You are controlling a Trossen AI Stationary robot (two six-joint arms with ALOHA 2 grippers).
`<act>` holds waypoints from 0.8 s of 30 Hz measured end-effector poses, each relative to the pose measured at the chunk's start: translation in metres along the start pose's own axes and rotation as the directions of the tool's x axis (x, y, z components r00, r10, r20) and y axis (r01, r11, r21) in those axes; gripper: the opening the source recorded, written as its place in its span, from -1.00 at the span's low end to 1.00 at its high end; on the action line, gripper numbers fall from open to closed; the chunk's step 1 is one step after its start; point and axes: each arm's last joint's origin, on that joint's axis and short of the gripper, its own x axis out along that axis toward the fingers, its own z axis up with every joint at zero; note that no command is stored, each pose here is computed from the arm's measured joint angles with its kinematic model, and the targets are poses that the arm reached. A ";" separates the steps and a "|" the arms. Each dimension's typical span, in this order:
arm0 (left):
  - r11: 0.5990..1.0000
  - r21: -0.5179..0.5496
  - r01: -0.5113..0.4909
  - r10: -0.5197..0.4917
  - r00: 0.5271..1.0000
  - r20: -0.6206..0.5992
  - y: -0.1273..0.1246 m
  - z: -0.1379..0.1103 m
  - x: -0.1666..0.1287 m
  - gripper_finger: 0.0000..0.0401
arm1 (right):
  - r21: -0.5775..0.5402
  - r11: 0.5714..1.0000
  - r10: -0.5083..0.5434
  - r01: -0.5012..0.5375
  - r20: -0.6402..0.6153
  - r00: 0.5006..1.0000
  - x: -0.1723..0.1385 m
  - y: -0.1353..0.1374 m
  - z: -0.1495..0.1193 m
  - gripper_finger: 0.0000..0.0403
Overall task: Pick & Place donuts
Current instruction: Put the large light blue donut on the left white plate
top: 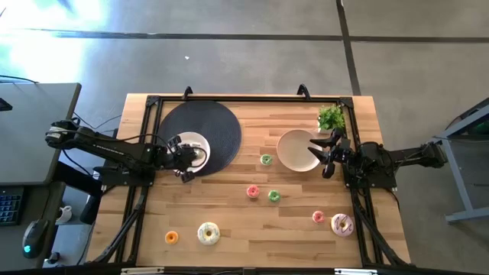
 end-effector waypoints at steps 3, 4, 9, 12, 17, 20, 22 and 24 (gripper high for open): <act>1.000 -0.014 -0.002 0.002 1.000 0.023 -0.001 0.002 0.000 -0.85 | -0.001 1.000 0.000 0.000 0.000 1.000 0.000 0.000 0.000 -0.30; 1.000 -0.016 0.007 -0.007 1.000 0.023 -0.001 0.002 0.000 -0.85 | -0.001 1.000 0.000 0.000 0.000 1.000 0.000 0.000 0.000 -0.30; 0.996 -0.028 0.085 -0.085 0.996 -0.006 -0.003 0.001 0.000 -0.85 | -0.001 1.000 0.000 0.000 0.000 1.000 0.000 0.000 0.000 -0.30; 0.994 -0.064 0.094 -0.095 0.995 -0.016 -0.003 0.001 0.000 -0.84 | 0.002 1.000 0.000 0.000 0.000 1.000 0.000 0.000 0.000 -0.30; 0.992 -0.088 0.090 -0.093 0.995 -0.029 -0.003 -0.001 0.000 -0.65 | 0.004 1.000 0.000 0.000 0.000 1.000 0.000 0.000 0.000 -0.30; 0.994 -0.082 0.071 -0.074 0.997 -0.035 -0.002 -0.002 0.000 -0.48 | 0.004 1.000 0.001 -0.001 0.000 1.000 0.000 0.000 0.000 -0.30; 0.994 -0.084 0.067 -0.070 0.997 -0.036 -0.002 -0.002 0.000 -0.37 | 0.004 1.000 0.006 -0.006 -0.001 1.000 0.000 0.000 0.000 -0.30; 0.993 -0.101 0.060 -0.064 0.997 -0.034 -0.002 -0.002 0.000 -0.28 | 0.003 1.000 0.014 -0.014 -0.003 1.000 0.000 0.000 0.000 -0.30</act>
